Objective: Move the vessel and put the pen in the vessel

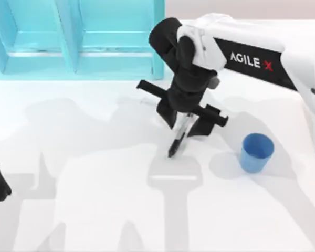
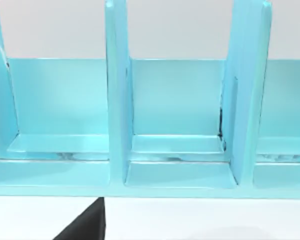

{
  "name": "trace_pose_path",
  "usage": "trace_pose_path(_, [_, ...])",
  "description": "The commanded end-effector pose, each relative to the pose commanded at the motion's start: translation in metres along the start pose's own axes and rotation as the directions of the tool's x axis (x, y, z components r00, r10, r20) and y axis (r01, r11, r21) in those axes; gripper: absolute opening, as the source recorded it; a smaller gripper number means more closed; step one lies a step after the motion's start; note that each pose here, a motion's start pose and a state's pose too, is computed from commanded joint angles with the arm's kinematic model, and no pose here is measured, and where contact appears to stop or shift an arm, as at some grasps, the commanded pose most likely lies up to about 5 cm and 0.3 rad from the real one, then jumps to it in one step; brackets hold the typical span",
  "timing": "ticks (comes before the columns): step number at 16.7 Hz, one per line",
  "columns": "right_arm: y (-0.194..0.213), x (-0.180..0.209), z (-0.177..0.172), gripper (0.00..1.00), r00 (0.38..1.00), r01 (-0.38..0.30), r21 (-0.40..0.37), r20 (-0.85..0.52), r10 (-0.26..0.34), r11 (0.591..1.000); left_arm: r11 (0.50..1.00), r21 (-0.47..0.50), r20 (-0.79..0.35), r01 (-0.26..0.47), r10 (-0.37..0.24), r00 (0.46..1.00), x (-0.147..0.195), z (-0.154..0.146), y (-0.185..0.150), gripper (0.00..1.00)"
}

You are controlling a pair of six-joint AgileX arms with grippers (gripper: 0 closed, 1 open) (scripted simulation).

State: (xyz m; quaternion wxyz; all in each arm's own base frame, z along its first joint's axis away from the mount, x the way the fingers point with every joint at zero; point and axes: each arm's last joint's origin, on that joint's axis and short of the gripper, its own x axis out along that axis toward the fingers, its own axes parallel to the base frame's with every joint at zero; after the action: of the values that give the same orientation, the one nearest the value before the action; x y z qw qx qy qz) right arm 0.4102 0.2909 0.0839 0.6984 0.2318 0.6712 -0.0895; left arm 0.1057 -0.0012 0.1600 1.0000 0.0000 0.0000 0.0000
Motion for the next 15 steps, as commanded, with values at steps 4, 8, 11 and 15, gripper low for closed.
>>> trace_pose_path(4, [-0.005, -0.037, -0.001, 0.0, 0.999, 0.029, -0.026, 0.029, -0.028, 0.999, 1.0, 0.0, 0.0, 0.0, 0.0, 1.0, 0.0, 0.0, 0.0, 1.0])
trace_pose_path(8, [-0.004, -0.069, -0.027, 0.0, 0.999, 0.019, -0.038, 0.032, -0.018, 0.999, 1.0, 0.0, 0.0, 0.0, 0.0, 1.0, 0.0, 0.0, 0.0, 1.0])
trace_pose_path(11, [-0.012, -0.104, -0.055, 0.0, 0.999, 0.021, -0.033, 0.033, -0.02, 0.999, 1.0, 0.0, 0.0, 0.0, 0.0, 1.0, 0.0, 0.0, 0.0, 1.0])
trace_pose_path(15, [-0.026, -0.139, -0.087, 0.0, 0.999, 0.026, -0.026, 0.03, -0.025, 0.999, 1.0, 0.0, 0.0, 0.0, 0.0, 1.0, 0.0, 0.0, 0.0, 1.0])
